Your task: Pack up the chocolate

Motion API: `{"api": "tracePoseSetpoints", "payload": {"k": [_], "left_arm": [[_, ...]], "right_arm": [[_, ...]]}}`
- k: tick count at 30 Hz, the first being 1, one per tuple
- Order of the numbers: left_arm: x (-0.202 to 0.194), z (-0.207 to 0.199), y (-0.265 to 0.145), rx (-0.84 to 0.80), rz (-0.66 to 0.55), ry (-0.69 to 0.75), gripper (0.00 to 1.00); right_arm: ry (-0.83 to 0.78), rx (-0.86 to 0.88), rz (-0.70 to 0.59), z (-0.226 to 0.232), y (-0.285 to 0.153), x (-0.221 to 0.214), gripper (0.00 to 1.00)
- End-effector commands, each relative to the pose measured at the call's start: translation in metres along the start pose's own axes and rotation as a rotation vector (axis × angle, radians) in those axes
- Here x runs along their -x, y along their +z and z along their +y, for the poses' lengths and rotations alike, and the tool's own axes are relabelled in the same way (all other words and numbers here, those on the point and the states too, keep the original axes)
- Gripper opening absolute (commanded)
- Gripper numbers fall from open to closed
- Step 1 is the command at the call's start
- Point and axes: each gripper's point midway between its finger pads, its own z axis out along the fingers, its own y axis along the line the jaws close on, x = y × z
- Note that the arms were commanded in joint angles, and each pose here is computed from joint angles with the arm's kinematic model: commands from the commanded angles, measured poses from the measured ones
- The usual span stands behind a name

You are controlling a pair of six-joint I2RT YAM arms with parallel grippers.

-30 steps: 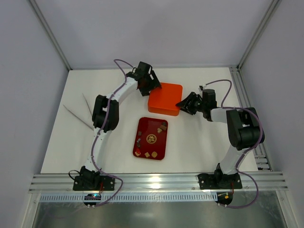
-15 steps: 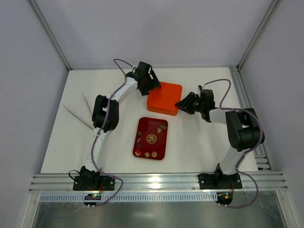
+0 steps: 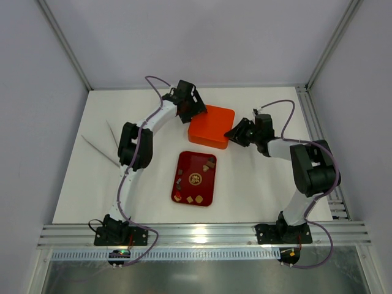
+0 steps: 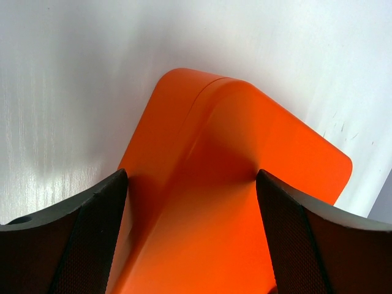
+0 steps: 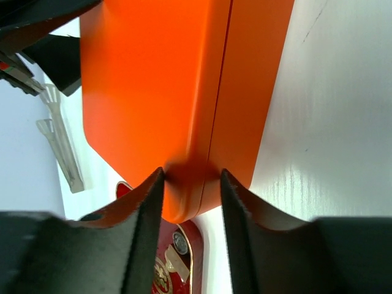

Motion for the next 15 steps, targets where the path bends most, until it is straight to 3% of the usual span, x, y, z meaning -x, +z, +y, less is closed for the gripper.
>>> {"api": "tracePoseSetpoints", "payload": {"k": [1,6,15], "left_arm": [[-0.086,0.088,0.018,0.295,0.248,0.075,0.80],[-0.090,0.095,0.018,0.298,0.287,0.100,0.81],[-0.090,0.099,0.016,0.298,0.332,0.129,0.81]], "right_arm": [[0.000,-0.198,0.154,-0.049,-0.001,-0.039,0.46],[0.035,-0.158,0.086,-0.040,0.009,0.013,0.61],[0.106,-0.113,0.024,-0.036,0.044,0.079,0.66]]}}
